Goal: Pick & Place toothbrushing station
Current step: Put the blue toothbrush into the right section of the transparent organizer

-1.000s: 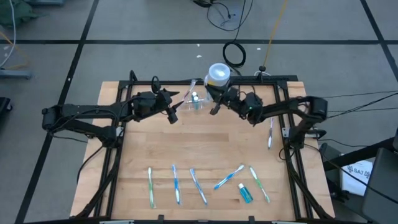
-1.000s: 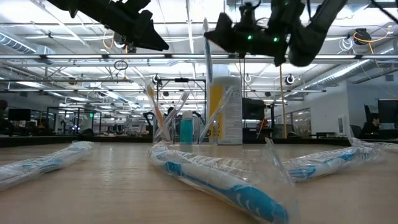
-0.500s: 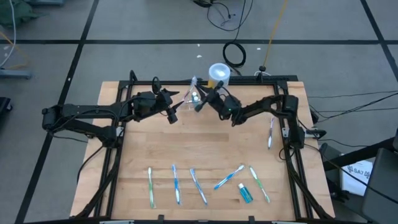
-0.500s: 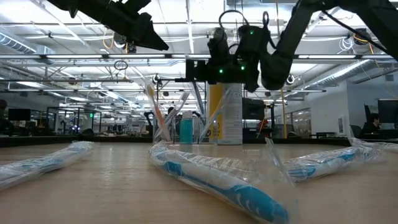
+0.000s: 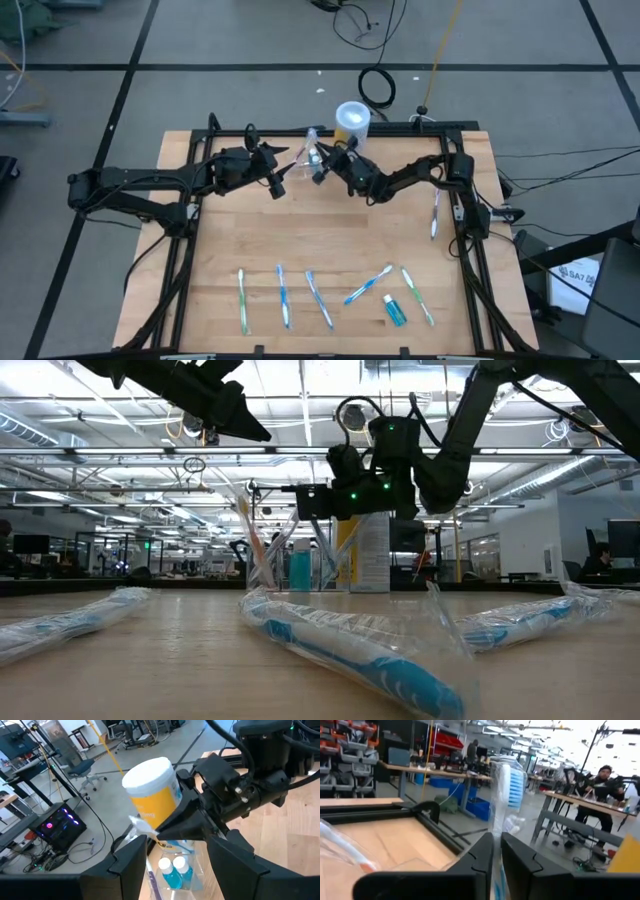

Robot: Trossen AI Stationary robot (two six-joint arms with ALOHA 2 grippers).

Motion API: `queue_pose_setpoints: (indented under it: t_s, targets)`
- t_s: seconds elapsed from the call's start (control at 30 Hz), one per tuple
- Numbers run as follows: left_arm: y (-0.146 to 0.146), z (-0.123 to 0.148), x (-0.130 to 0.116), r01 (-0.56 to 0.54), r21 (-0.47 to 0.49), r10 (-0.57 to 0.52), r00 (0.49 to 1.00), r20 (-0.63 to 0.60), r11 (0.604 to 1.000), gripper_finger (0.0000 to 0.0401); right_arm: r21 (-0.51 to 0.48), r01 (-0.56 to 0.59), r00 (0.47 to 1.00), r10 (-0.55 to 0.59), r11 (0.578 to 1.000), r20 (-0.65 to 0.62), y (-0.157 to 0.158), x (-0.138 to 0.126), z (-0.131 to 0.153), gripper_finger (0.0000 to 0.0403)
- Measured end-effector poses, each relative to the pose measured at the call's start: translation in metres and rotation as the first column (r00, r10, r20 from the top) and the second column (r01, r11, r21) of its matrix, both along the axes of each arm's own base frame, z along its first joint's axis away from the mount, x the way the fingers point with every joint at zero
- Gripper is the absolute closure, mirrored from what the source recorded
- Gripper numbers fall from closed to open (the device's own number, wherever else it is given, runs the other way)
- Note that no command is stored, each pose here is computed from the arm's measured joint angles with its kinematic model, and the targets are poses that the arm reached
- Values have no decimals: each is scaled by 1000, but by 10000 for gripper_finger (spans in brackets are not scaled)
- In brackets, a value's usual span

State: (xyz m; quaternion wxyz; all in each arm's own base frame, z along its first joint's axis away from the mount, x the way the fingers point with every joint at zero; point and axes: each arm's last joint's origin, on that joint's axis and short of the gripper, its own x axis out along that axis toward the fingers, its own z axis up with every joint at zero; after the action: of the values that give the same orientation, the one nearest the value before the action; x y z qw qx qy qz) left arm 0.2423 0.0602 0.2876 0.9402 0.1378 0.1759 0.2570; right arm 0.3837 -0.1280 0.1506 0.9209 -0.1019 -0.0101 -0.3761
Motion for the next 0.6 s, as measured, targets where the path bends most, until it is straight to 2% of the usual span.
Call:
queue_pose_setpoints:
  t_s: [0.13, 0.27, 0.5, 0.6]
  targets:
    - [0, 0, 0, -2, -5, 2, 1000, 3, 1000, 187, 28, -4, 1000, 4, 1000, 3, 1, 0, -2, 360]
    - [0, 0, 0, -2, -5, 2, 1000, 3, 1000, 187, 4, 7, 1000, -7, 1000, -23, 1, 1, -2, 359]
    - [0, 0, 0, -1, -5, 1, 1000, 3, 1000, 187, 12, 187, 982, -187, 982, -25, 0, -3, -2, 328]
    - [0, 0, 0, -1, -4, 1, 1000, 3, 1000, 187, -1, 193, 981, -193, 981, -38, 3, -2, -2, 305]
